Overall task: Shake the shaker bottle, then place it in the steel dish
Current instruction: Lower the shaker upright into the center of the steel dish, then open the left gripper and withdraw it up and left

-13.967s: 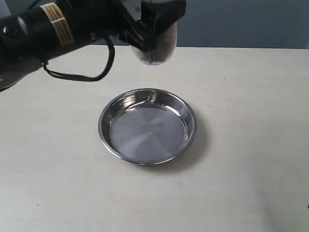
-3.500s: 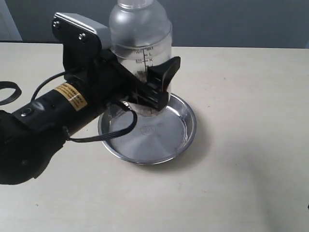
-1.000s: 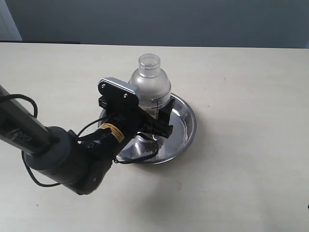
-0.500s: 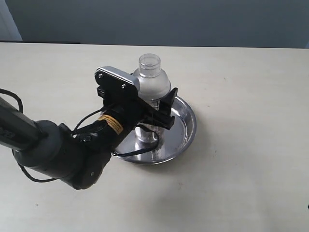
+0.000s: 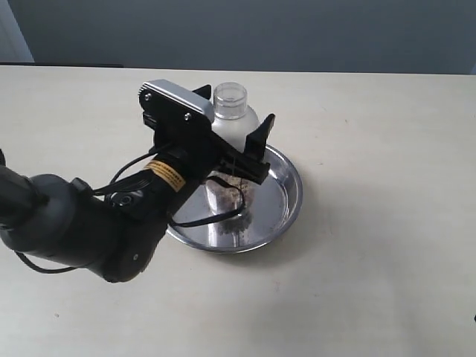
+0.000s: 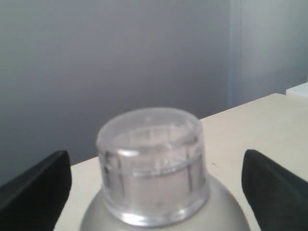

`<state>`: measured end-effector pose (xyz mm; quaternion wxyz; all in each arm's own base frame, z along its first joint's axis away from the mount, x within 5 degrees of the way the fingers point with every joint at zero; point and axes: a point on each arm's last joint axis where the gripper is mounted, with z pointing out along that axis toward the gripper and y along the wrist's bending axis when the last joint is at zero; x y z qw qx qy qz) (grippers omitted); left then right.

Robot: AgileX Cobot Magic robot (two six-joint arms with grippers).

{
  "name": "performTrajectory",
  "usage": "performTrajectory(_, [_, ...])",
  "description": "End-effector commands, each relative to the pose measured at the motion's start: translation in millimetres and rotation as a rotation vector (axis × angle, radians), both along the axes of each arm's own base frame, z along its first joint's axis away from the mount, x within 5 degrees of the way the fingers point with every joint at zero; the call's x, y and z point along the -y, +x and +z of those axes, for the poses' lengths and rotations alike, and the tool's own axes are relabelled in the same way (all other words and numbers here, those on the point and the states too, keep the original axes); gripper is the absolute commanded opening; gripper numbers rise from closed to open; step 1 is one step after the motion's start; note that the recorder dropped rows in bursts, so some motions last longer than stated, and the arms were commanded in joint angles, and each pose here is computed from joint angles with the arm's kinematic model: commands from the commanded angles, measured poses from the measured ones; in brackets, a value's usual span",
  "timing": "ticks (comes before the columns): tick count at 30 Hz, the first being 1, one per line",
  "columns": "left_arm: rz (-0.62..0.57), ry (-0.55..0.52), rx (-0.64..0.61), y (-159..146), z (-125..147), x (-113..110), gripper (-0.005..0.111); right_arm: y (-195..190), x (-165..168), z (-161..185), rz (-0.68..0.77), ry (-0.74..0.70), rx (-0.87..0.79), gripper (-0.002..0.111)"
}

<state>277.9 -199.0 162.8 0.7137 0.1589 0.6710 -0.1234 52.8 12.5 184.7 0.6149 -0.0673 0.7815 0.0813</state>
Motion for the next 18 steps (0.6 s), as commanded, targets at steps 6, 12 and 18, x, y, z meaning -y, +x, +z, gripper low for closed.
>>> performTrajectory(6, [0.017,-0.020,0.108,-3.2,34.8,-4.6,0.089,0.0,0.0,1.0,0.003,-0.002,0.016,-0.001])
performTrajectory(12, [0.052,-0.096,0.167,-8.5,65.7,-13.1,0.079,0.0,0.0,1.0,0.003,-0.002,0.016,-0.001])
performTrajectory(18, [0.014,-0.069,0.048,-19.8,89.0,-17.8,0.003,0.0,0.0,1.0,0.003,-0.002,0.016,-0.001])
